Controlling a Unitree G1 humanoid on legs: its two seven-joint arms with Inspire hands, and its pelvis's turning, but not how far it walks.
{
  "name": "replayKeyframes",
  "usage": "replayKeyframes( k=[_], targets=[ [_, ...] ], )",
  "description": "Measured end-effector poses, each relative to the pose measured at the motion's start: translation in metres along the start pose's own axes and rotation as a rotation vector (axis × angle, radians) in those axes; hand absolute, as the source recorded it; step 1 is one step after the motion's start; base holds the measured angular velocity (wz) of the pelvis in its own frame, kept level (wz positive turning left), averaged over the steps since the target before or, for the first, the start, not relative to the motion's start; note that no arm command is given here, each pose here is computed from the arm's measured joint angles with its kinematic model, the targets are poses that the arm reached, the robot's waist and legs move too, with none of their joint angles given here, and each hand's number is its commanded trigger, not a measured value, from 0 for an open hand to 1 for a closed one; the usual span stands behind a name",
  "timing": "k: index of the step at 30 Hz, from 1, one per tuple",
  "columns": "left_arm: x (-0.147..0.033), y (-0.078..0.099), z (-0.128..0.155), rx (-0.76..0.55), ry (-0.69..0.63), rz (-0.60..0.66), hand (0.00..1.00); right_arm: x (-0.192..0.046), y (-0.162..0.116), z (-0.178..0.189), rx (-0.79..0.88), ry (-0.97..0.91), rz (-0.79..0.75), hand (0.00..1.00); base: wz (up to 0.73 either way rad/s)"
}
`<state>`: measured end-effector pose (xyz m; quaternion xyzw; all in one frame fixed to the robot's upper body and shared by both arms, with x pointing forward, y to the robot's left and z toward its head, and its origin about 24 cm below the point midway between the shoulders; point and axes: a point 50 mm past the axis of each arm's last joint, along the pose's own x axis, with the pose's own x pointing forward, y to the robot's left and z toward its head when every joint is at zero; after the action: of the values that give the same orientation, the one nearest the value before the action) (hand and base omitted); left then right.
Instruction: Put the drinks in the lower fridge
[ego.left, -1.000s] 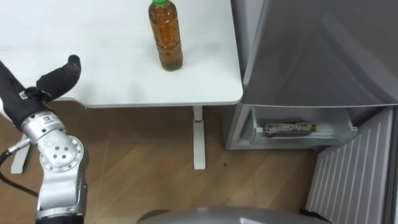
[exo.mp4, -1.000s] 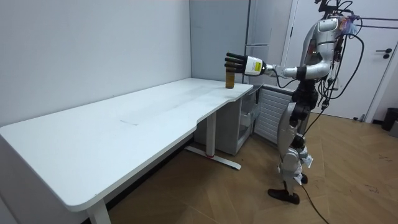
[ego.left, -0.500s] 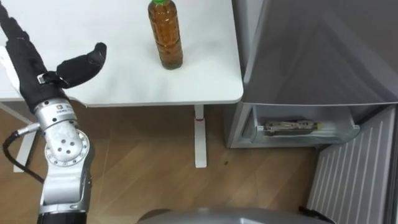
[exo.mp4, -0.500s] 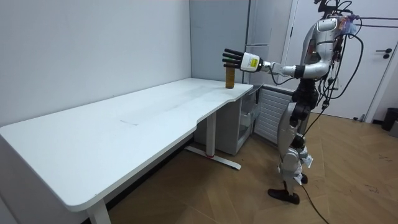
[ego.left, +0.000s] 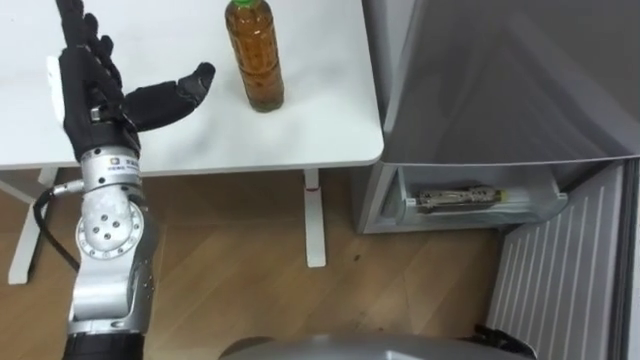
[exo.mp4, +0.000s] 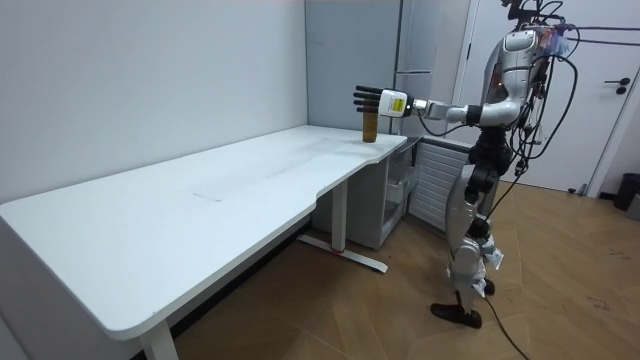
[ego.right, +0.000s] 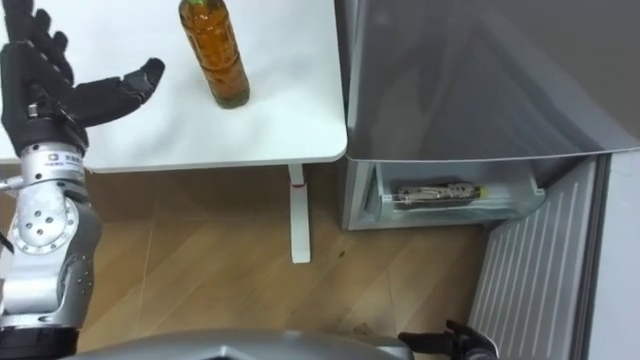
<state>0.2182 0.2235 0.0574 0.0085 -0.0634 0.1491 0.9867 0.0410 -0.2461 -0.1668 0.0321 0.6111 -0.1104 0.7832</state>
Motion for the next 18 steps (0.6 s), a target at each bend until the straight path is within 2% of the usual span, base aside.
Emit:
replayKeyframes(
  k=[7, 18],
  targets=[
    [-0.0002, -0.0026, -0.0051, -0.065, 0.054, -0.062, 0.0, 0.0, 0.0, -0.0001, 0.003, 0.004, 0.001, 0.0, 0.0],
    [0.0028, -0.0067, -0.0079, -0.084, 0.083, -0.119, 0.0, -0.0005, -0.0017, -0.0018, 0.005, 0.003, -0.018, 0.0, 0.0]
  ],
)
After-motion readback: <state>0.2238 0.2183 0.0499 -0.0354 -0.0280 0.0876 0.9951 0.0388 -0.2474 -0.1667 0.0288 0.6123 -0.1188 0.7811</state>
